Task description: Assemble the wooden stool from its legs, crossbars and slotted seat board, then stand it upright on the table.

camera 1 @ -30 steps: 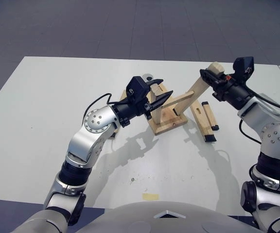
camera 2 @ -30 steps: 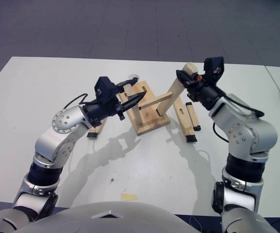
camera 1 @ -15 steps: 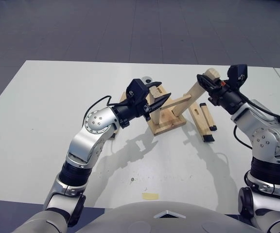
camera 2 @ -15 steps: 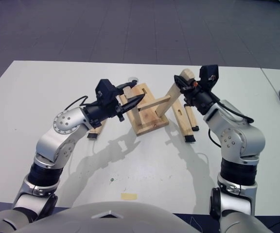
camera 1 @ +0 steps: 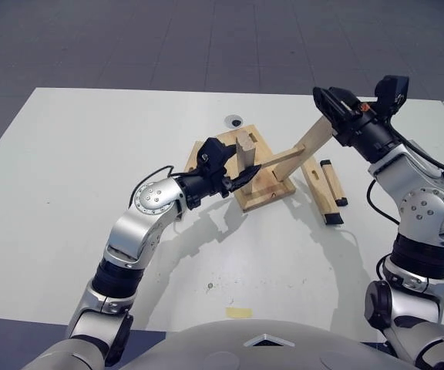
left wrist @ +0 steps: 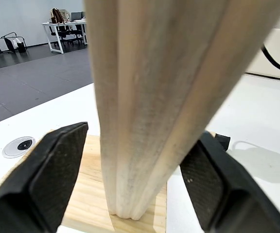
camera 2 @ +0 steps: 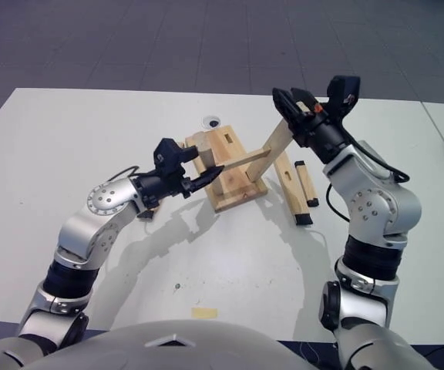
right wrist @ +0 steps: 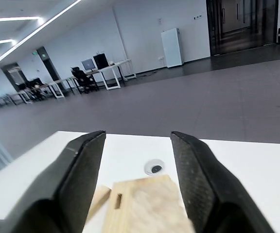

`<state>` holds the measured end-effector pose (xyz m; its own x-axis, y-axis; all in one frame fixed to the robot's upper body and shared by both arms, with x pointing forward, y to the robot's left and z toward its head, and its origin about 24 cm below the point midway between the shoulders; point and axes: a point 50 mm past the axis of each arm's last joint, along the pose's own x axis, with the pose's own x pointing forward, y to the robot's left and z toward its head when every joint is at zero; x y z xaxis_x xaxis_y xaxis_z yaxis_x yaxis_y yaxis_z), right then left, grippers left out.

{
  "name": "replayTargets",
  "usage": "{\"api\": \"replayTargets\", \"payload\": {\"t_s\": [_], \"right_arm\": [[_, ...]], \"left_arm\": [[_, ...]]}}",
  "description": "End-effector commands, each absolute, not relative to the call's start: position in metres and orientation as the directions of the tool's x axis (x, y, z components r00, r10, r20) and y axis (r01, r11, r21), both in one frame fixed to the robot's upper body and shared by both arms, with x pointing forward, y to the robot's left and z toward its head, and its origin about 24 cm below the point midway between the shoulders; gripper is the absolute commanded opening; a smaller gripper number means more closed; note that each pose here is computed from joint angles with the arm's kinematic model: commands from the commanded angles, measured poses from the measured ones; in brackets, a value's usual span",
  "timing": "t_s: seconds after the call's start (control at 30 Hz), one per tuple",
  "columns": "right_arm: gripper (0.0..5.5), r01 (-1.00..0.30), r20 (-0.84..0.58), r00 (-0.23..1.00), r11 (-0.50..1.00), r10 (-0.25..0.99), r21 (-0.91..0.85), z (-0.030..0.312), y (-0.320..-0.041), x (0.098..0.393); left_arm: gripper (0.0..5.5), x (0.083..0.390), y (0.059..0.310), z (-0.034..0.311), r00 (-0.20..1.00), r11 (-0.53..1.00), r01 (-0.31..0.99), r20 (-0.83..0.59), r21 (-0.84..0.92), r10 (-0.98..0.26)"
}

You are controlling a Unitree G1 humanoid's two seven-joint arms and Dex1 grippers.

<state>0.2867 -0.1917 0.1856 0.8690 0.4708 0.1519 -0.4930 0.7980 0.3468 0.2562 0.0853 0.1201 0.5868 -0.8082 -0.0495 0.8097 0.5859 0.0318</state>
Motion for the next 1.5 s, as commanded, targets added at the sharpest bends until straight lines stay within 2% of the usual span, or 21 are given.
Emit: {"api": "replayTargets", "payload": {"t_s": [0.03,0.23,0.3,0.4,0.47,0.53,0.57,0.77,0.97,1.03,1.1,1.2,1.27,1.33,1.4,1.5], "right_arm": [[3.33,-0.583,0.362,0.806,0.732,0.468,0.353,0.227,-0.191,0.289],[4.34,-0.608,0.549,0.744,0.726,0.381,0.320,0.289,-0.203,0.304],[4.66,-0.611,0.536,0.752,0.710,0.383,0.350,0.286,-0.198,0.311],[5.10,-0.520,0.281,0.853,0.760,0.440,0.389,0.214,-0.186,0.320],[5.38,-0.483,0.102,0.870,0.792,0.482,0.373,0.166,-0.180,0.314],[5.38,-0.444,-0.009,0.878,0.819,0.479,0.365,0.135,-0.181,0.306],[5.38,-0.440,-0.015,0.878,0.820,0.478,0.365,0.131,-0.180,0.304],[5.38,-0.534,0.269,0.845,0.758,0.463,0.375,0.187,-0.171,0.311],[5.38,-0.634,0.496,0.750,0.691,0.438,0.348,0.243,-0.170,0.305],[5.38,-0.715,0.580,0.672,0.608,0.460,0.346,0.261,-0.168,0.295],[5.38,-0.801,0.595,0.592,0.478,0.544,0.360,0.263,-0.163,0.280],[5.38,-0.845,0.479,0.520,0.343,0.708,0.411,0.232,-0.161,0.259],[5.38,-0.822,0.363,0.522,0.343,0.772,0.454,0.208,-0.170,0.250],[5.38,-0.775,0.281,0.571,0.394,0.771,0.493,0.193,-0.183,0.250],[5.38,-0.707,0.182,0.661,0.523,0.728,0.477,0.182,-0.193,0.260],[5.38,-0.612,0.083,0.777,0.718,0.624,0.332,0.174,-0.202,0.281]], "left_arm": [[3.94,0.258,0.087,0.135,0.579,0.579,0.814,-0.001,0.037,-0.815],[5.00,0.260,0.090,0.170,0.569,0.577,0.816,0.142,0.026,-0.810],[5.34,0.260,0.091,0.176,0.575,0.586,0.810,0.166,0.022,-0.801],[5.40,0.260,0.089,0.175,0.572,0.582,0.813,0.161,0.014,-0.804],[5.40,0.260,0.089,0.174,0.582,0.590,0.808,0.154,0.009,-0.799],[5.40,0.261,0.090,0.172,0.588,0.595,0.803,0.144,0.008,-0.796],[5.40,0.261,0.091,0.172,0.593,0.599,0.800,0.141,0.004,-0.793],[5.40,0.263,0.084,0.163,0.610,0.613,0.790,0.118,-0.012,-0.783],[5.40,0.268,0.085,0.166,0.639,0.642,0.766,0.146,-0.032,-0.755],[5.40,0.275,0.093,0.173,0.692,0.695,0.716,0.194,-0.064,-0.696],[5.40,0.283,0.104,0.184,0.742,0.742,0.660,0.256,-0.117,-0.620],[5.40,0.292,0.121,0.194,0.803,0.788,0.578,0.318,-0.213,-0.504],[5.40,0.298,0.134,0.195,0.849,0.827,0.504,0.318,-0.247,-0.422],[5.40,0.302,0.143,0.193,0.877,0.853,0.454,0.300,-0.258,-0.376],[5.40,0.303,0.146,0.189,0.892,0.866,0.427,0.278,-0.260,-0.356],[5.40,0.303,0.141,0.185,0.896,0.868,0.423,0.266,-0.261,-0.357]]}}
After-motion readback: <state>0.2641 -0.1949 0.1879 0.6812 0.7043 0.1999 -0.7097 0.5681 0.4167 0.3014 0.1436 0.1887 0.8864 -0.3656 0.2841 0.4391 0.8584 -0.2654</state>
